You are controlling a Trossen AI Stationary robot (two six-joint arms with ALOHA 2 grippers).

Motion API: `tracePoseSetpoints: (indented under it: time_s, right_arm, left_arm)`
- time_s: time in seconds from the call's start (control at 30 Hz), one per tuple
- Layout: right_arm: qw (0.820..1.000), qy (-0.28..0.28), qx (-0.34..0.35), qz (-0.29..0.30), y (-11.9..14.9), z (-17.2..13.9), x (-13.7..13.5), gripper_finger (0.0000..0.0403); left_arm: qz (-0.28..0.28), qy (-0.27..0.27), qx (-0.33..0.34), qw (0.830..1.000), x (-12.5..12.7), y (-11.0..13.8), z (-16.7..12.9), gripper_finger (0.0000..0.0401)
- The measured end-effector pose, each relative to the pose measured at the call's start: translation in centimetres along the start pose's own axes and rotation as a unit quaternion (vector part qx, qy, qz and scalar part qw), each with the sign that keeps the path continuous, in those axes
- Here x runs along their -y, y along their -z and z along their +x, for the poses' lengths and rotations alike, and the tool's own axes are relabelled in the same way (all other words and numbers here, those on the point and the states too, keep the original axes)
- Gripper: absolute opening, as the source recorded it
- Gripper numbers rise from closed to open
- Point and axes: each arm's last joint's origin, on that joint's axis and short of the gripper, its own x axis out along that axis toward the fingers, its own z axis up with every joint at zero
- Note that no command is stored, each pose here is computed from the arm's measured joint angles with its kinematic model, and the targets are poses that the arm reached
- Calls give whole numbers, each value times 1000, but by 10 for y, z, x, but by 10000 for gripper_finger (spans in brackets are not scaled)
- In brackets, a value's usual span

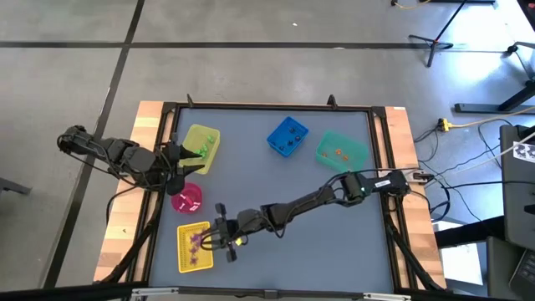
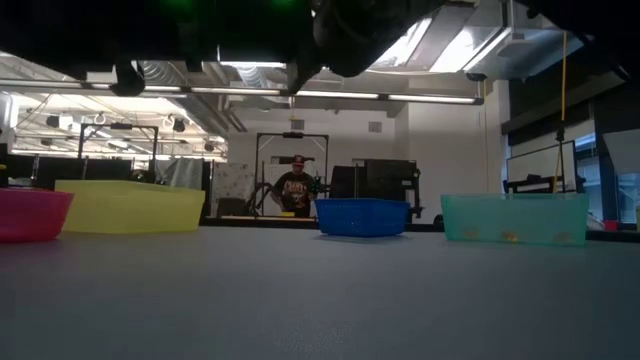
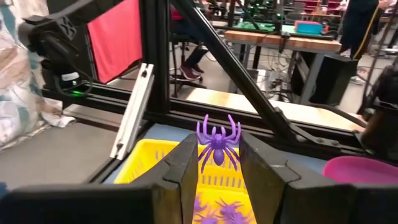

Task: Sort Halloween decoration
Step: Put the purple spider toy into the yellow basket

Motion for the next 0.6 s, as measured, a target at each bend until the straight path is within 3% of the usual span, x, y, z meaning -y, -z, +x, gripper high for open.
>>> tracePoseSetpoints:
  time_s: [0.27,0.6]
  right_arm:
    - [1000,5,-3,2,1,0,1,115]
    - [999,1,-17,47,4,0,0,127]
  left_arm:
    - [0,0,0,1000,0,0,0,151]
    - [0,-1,0,1000,0,0,0,151]
